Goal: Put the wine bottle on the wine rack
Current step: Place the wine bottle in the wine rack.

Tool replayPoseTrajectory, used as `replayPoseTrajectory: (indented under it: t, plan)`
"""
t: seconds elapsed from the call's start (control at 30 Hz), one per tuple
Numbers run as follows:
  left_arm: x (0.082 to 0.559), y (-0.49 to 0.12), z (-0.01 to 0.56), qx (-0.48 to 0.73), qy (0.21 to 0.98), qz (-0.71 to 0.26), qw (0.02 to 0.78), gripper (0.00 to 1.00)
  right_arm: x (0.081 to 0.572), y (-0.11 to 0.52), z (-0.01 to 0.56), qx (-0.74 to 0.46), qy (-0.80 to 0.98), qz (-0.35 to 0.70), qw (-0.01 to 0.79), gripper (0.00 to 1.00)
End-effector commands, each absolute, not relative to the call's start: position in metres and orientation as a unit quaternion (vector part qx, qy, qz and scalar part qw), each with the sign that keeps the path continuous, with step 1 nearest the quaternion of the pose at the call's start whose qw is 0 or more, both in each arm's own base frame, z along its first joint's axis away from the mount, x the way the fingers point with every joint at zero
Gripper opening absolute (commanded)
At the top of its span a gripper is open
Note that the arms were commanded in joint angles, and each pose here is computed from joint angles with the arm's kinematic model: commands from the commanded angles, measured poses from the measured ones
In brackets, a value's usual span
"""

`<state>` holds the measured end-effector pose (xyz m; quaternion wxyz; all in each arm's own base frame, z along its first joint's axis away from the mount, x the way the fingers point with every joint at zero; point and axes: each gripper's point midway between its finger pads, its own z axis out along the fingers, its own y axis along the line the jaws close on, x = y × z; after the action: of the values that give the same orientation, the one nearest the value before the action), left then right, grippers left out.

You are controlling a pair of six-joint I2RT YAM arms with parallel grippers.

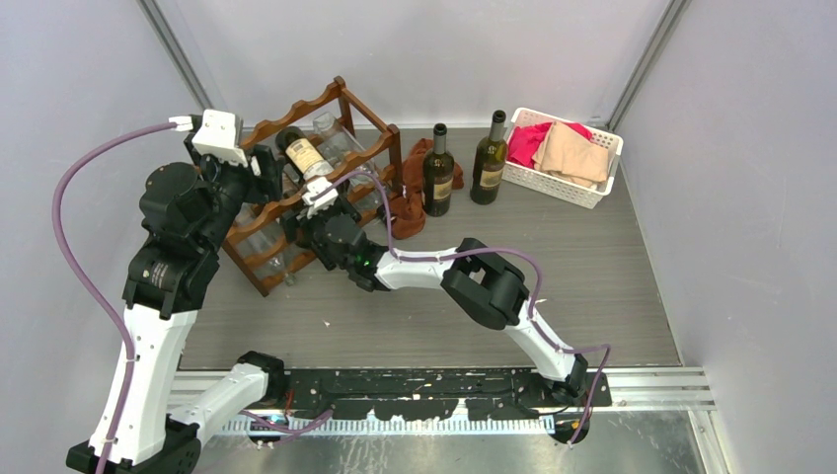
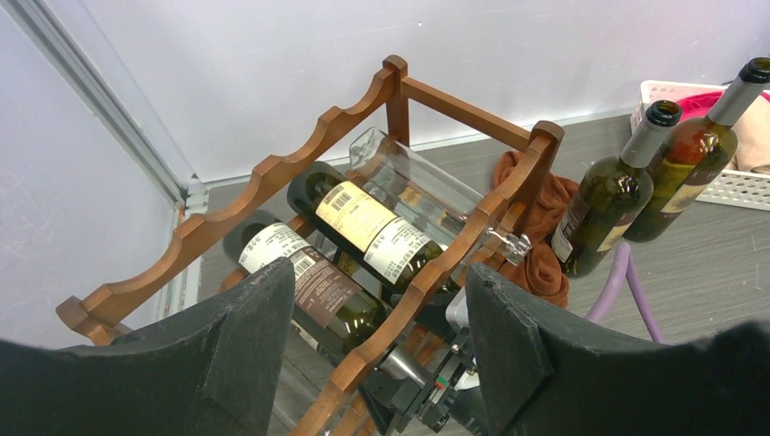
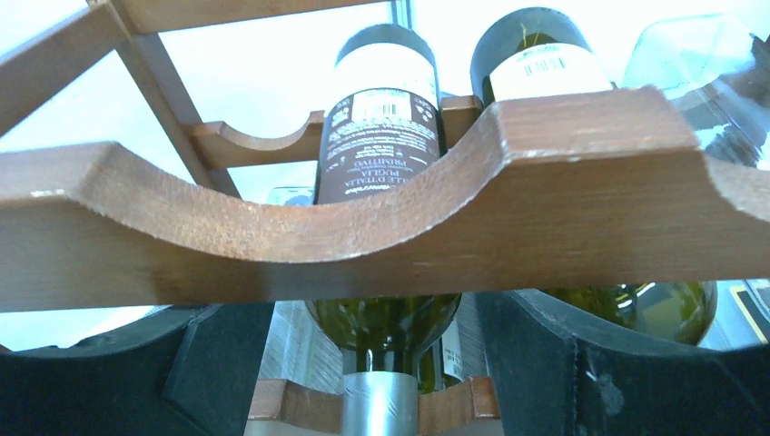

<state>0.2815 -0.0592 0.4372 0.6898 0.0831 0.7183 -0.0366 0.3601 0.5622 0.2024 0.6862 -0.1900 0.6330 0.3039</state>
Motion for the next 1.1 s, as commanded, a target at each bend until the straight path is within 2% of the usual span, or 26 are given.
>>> replayPoseTrajectory:
  t: [0.0,1.07]
  plan:
    - [0.278,-0.059,0.464,0.081,0.682,-0.042,0.726,0.68,0.359,0.552,0.291,-0.129,0.575,0.356,0.725,0.84]
    - [0.276,-0.062,0.465,0.083,0.679,-0.050,0.727,0.69,0.308,0.536,0.295,-0.191,0.552,0.396,0.708,0.82]
